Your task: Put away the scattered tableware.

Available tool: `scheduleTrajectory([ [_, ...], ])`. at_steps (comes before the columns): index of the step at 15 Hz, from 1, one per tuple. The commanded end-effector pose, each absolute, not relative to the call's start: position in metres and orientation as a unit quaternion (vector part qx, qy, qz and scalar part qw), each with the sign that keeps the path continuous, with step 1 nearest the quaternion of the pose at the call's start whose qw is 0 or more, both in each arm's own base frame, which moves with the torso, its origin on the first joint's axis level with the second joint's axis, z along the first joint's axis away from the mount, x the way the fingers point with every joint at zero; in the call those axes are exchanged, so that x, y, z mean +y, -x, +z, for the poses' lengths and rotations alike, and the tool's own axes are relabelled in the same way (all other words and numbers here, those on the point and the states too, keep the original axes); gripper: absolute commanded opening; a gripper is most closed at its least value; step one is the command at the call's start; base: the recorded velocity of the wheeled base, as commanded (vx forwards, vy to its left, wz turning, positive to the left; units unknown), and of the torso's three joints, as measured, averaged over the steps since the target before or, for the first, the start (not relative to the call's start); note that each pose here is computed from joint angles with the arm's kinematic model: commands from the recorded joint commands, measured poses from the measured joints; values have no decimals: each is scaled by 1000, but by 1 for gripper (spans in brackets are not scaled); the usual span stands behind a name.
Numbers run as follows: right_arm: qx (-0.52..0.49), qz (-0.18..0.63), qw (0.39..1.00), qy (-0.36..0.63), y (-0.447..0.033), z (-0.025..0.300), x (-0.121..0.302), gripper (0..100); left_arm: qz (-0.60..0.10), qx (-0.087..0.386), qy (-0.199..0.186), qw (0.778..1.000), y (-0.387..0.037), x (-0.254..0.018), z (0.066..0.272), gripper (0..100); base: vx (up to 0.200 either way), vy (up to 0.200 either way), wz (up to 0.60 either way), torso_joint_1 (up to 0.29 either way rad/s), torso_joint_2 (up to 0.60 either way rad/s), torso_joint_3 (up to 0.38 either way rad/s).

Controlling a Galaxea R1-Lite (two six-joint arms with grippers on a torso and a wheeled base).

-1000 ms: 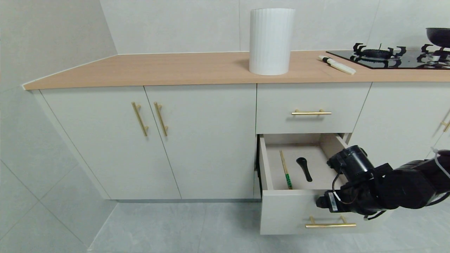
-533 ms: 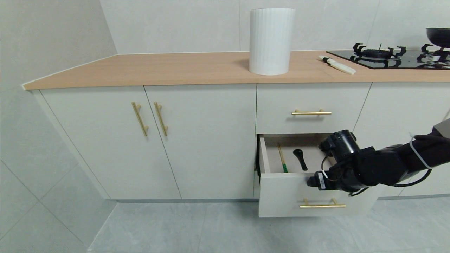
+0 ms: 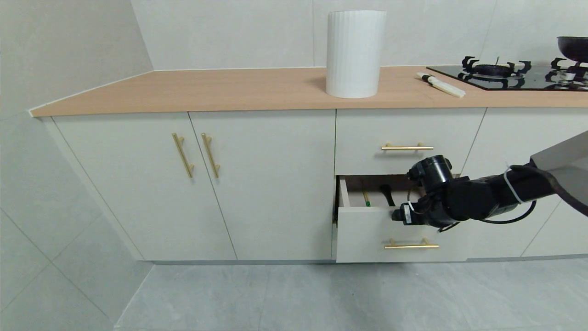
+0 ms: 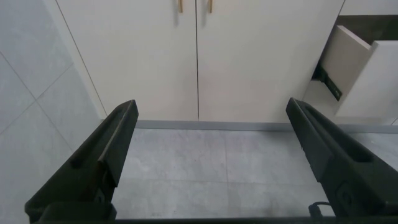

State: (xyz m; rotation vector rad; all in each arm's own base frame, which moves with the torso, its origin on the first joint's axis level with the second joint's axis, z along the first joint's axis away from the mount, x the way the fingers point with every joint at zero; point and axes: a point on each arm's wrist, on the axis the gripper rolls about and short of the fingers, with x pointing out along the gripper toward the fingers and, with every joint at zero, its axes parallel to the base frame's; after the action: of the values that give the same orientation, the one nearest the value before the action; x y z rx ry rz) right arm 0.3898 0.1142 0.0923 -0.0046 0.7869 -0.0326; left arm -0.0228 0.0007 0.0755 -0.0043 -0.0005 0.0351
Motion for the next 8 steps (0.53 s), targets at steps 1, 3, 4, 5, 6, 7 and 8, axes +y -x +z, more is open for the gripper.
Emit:
scheduleTrajectory([
  [1, 383, -20, 924, 0, -403, 84, 115, 100, 18, 0, 2, 1000, 23, 1, 75, 100, 0, 0, 0, 0, 0, 0],
  [3, 371, -20, 929, -4, -411, 87, 117, 100, 18, 0, 2, 1000, 23, 1, 75, 100, 0, 0, 0, 0, 0, 0],
  [4, 369, -21, 929, -5, -414, 84, 118, 100, 18, 0, 2, 1000, 23, 1, 75, 100, 0, 0, 0, 0, 0, 0],
  [5, 362, -21, 932, -7, -418, 81, 119, 100, 18, 0, 2, 1000, 23, 1, 75, 100, 0, 0, 0, 0, 0, 0],
  [6, 356, -21, 934, -9, -422, 75, 119, 100, 18, 0, 2, 1000, 23, 1, 75, 100, 0, 0, 0, 0, 0, 0],
  [7, 343, -21, 939, -14, -426, 69, 121, 100, 18, 0, 2, 1000, 23, 1, 75, 100, 0, 0, 0, 0, 0, 0],
  [8, 334, -21, 942, -17, -429, 66, 122, 100, 18, 0, 2, 1000, 23, 1, 75, 100, 0, 0, 0, 0, 0, 0],
])
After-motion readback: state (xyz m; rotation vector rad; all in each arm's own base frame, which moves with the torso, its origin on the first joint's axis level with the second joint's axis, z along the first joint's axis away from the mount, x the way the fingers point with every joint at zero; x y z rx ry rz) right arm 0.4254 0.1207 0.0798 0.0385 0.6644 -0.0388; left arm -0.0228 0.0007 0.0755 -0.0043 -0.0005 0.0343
